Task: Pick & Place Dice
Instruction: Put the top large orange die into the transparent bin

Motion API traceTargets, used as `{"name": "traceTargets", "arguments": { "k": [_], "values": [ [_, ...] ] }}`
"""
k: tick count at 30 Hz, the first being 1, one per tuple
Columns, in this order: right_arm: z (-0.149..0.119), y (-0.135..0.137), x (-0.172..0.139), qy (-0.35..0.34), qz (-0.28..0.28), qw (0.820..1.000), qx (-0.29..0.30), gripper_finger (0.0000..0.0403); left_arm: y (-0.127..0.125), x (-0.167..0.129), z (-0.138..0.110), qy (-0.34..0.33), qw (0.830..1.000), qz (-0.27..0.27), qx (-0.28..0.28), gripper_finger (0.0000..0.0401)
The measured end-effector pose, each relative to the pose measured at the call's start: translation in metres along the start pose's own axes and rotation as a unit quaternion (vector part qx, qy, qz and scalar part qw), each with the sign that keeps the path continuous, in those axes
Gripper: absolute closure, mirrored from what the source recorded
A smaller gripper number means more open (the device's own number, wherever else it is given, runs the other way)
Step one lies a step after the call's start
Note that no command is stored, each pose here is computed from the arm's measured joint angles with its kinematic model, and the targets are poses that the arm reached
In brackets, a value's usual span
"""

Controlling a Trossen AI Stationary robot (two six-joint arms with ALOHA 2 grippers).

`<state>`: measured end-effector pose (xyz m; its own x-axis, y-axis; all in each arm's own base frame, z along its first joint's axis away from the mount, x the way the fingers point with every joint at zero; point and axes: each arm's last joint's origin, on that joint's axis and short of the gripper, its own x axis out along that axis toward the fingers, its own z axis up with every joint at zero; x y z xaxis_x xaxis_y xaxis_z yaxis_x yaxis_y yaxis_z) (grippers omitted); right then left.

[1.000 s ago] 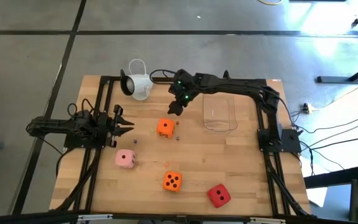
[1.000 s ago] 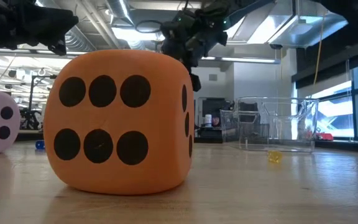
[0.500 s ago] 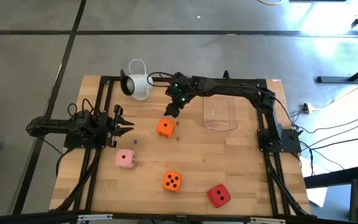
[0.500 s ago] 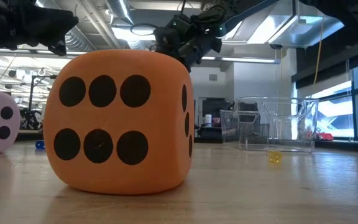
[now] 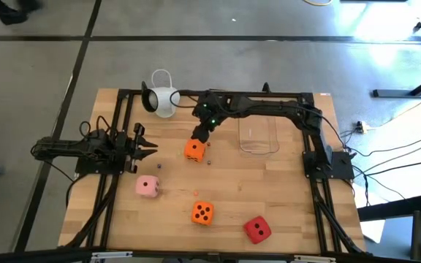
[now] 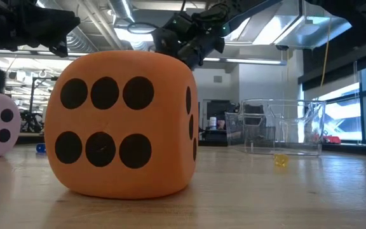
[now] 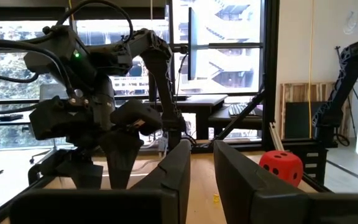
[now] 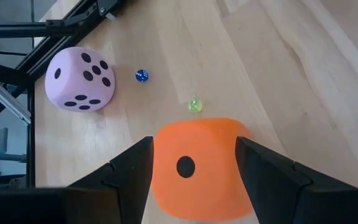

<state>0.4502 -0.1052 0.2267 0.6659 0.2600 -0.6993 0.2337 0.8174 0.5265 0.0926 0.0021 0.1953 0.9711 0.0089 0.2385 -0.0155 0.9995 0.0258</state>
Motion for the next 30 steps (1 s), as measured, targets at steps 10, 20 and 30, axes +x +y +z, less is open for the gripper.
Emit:
{"name": "traceTargets", "arguments": {
  "k": [10, 20, 30],
  "values": [
    [-0.01, -0.007, 0.029, 0.022, -0.01, 1.0, 0.013, 0.0174, 0.0, 0.0, 0.0, 0.0, 1.0, 0.0, 0.0, 0.0337],
    [-0.026, -0.01, 0.059, 0.077, 0.036, 0.996, 0.032, 0.0175, 0.0, 0.0, -0.001, 0.007, 1.0, -0.001, -0.002, 0.0338],
    [-0.035, 0.002, 0.064, 0.102, 0.046, 0.994, -0.005, 0.0184, 0.0, 0.0, -0.003, 0.015, 1.0, 0.0, -0.001, 0.0342]
  ]
}}
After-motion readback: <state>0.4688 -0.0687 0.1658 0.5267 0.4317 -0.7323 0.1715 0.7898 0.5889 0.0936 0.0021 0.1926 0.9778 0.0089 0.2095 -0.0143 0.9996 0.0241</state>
